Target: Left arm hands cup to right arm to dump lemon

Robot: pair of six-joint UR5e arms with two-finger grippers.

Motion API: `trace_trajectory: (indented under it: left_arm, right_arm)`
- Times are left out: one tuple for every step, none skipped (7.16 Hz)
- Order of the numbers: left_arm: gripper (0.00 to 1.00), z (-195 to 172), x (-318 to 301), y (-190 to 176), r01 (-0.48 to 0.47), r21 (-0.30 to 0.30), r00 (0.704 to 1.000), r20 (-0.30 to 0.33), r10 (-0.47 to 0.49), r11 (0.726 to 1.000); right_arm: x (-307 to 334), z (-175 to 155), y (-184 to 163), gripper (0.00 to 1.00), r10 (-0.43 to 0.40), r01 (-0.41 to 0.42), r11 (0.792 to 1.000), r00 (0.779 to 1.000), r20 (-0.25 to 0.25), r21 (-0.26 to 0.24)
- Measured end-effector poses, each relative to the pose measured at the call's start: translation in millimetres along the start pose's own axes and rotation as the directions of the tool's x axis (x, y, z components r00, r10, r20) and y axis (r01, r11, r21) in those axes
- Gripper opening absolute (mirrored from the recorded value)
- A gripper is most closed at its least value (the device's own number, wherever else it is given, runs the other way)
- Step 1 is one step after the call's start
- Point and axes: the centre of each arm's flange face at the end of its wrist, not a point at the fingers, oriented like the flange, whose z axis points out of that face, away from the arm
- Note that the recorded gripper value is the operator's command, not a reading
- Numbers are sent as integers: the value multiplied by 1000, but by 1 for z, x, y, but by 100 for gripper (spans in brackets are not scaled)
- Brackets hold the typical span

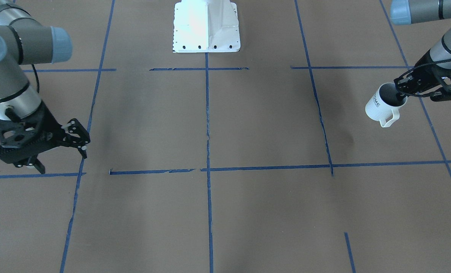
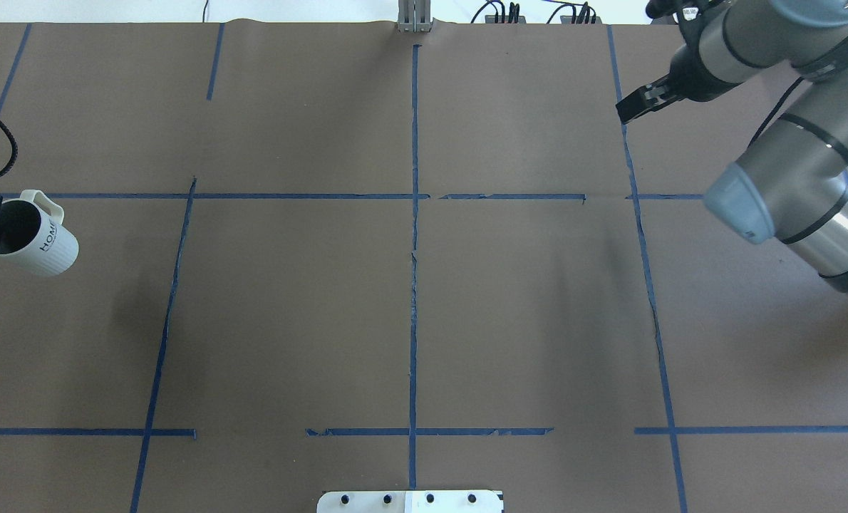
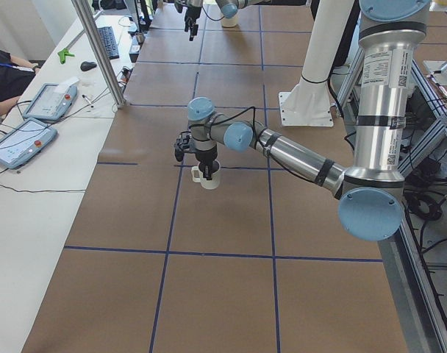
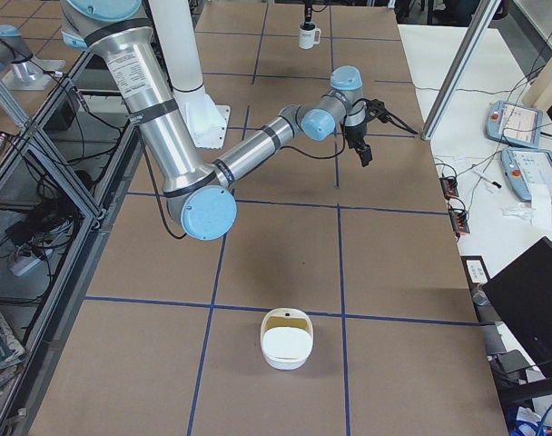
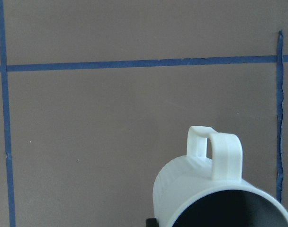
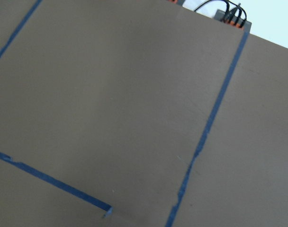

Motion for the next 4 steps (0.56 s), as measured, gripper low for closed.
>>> trace_trajectory:
  left_arm:
    - [0,11,-10,0,6,11,1000,-10,-6,1000]
    - [0,22,-18,-2,1,23,1000,-20,-1,1000]
    - [0,31,-24,-4,-7,28,1000,-25,7,1000]
    - [0,39,-30,-6,-15,32,999,-29,16,999]
  right_arm:
    - [34,-15,8,100,-20,21,999,1000,19,-50]
    - [61,-23,23,100,-26,30,996,999,46,-88]
    - [82,-24,43,100,-12,20,993,998,65,-117]
    - [98,-25,60,100,4,6,991,998,69,-133]
